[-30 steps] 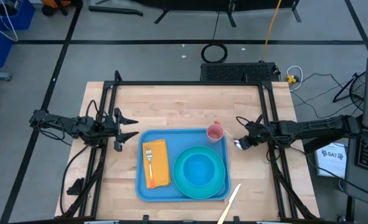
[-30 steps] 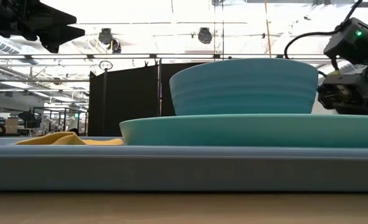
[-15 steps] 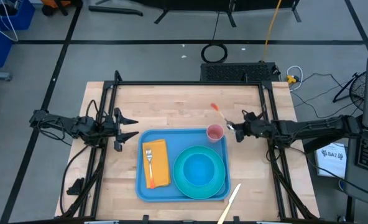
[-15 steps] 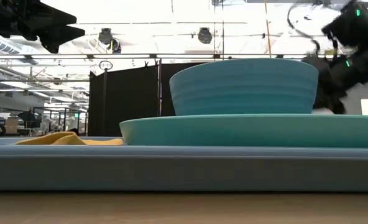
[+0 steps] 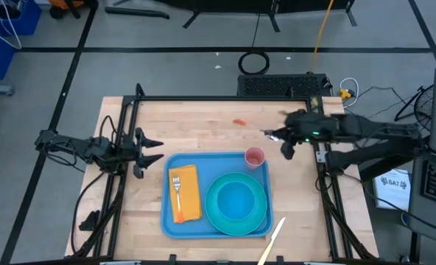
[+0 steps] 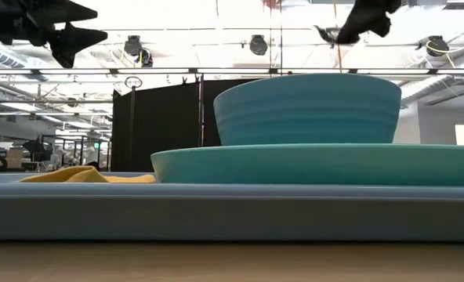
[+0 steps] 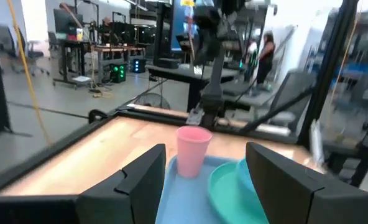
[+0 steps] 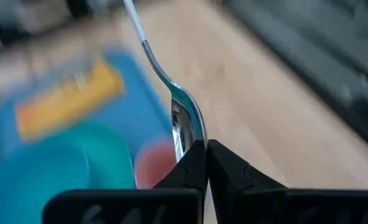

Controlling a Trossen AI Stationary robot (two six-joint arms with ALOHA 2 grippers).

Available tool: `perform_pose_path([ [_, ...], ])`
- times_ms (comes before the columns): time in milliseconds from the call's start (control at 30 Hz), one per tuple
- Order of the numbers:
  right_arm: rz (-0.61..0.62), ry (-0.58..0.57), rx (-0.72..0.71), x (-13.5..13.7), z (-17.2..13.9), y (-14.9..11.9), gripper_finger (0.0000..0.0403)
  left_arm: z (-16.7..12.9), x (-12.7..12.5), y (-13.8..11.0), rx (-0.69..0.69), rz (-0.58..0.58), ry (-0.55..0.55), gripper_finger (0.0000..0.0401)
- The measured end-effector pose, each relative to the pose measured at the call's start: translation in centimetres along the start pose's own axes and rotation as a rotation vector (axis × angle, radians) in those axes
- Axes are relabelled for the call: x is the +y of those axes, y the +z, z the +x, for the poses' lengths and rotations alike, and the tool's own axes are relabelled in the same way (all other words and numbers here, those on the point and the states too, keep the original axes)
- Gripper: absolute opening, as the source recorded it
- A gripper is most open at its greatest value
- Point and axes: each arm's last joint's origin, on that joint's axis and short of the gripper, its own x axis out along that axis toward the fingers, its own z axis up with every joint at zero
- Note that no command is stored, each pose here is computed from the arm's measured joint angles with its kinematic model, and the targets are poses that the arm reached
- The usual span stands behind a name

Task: Set up tray
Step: Put the orange spoon on the yellow napkin to the right of the orange fork

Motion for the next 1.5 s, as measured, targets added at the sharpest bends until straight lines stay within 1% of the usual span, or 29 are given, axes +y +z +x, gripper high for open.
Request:
perform_pose_path([
  [100,-0.098,-0.025,0.227,1.3,1.2,2.1,0.0000,0.0,0.0,0.3,-0.032,-0.121,-0.006,0.0228],
  [167,-0.155,-0.004,0.336,2.4,2.2,3.5,0.0000,0.0,-0.1,0.4,-0.032,-0.180,-0.010,0.0228],
  [267,-0.233,0.078,0.448,3.9,4.1,5.3,0.0000,0.1,-0.1,0.2,-0.016,-0.266,-0.007,0.0228],
  [367,-0.295,0.164,0.507,5.5,6.0,6.7,0.0000,0.3,-0.1,0.0,0.000,-0.318,0.005,0.0228],
  [533,-0.394,0.192,0.555,7.6,8.0,7.5,0.0000,0.8,-0.3,-0.4,0.038,-0.377,0.006,0.0228],
  [600,-0.413,0.200,0.569,8.3,8.8,7.4,0.0000,1.1,-0.4,-0.7,0.063,-0.422,0.005,0.0228],
  [733,-0.429,0.229,0.601,9.3,9.8,7.0,0.0000,1.9,-0.8,-1.0,0.092,-0.443,-0.014,0.0228],
  [800,-0.442,0.232,0.608,9.7,10.2,6.8,0.0000,2.5,-1.1,-0.9,0.086,-0.454,-0.044,0.0228],
  [900,-0.453,0.234,0.626,10.4,11.1,6.4,0.0000,3.4,-1.9,-0.8,0.087,-0.472,-0.164,0.0228],
  [967,-0.460,0.239,0.627,10.8,11.5,6.2,0.0000,4.1,-2.2,-1.0,0.100,-0.564,-0.204,0.0228],
  [1033,-0.467,0.242,0.630,11.2,11.7,6.0,0.0000,4.9,-2.4,-1.2,0.152,-0.662,-0.198,0.0228],
  [1100,-0.469,0.247,0.624,11.4,12.0,5.9,0.0000,5.9,-2.5,-1.5,0.233,-0.742,-0.202,0.0228],
  [1200,-0.458,0.251,0.615,11.6,12.2,6.0,0.0000,7.6,-2.7,-1.0,0.345,-0.823,-0.242,0.0228],
  [1300,-0.443,0.292,0.615,11.7,12.5,6.0,0.0000,9.7,-2.9,0.5,0.449,-0.840,-0.299,0.0227],
  [1433,-0.440,0.304,0.594,11.9,12.6,6.2,0.0000,12.5,-3.1,2.5,0.622,-0.783,-0.309,0.0227],
  [1500,-0.438,0.308,0.582,12.0,12.6,6.2,0.0000,13.8,-3.1,3.4,0.686,-0.748,-0.299,0.0227],
])
